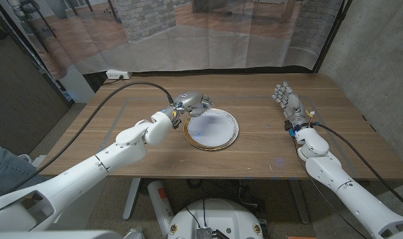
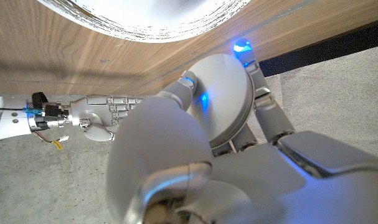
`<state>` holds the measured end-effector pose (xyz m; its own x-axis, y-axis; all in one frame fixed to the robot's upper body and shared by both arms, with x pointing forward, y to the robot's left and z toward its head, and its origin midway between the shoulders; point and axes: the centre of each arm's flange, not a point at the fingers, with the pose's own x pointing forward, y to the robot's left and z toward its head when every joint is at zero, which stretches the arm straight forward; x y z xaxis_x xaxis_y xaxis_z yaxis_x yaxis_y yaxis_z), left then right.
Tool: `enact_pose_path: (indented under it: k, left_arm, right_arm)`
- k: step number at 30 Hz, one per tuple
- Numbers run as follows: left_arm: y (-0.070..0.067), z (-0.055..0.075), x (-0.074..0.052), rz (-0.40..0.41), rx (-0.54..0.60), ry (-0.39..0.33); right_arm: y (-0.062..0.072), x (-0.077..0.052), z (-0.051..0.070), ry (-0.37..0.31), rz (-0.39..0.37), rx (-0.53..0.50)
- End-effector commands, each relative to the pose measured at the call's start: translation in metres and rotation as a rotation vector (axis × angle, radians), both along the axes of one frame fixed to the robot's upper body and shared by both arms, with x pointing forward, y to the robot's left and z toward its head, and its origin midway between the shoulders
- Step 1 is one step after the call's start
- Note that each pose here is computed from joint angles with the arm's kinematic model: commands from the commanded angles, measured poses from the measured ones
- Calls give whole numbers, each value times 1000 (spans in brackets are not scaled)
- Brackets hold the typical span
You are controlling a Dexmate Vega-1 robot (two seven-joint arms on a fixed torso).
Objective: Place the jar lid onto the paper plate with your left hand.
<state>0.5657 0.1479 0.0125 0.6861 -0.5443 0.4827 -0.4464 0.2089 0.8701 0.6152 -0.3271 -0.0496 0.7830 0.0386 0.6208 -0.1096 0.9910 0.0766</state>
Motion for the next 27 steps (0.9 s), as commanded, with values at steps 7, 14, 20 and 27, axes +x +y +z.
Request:
enact_pose_path:
  k: [7, 14, 20, 27]
  left_arm:
    - [-15, -12, 9, -23, 37, 20]
    - [-18, -16, 11, -28, 37, 26]
    - [-20, -23, 15, -30, 31, 47]
    - [-22, -27, 16, -29, 30, 62]
  right_arm:
    - [-2, 0, 0, 0, -3, 5]
    - [-1, 2, -1, 2, -2, 10]
    - [-1, 2, -2, 3, -4, 10]
    - [-2, 3, -4, 6, -1, 11]
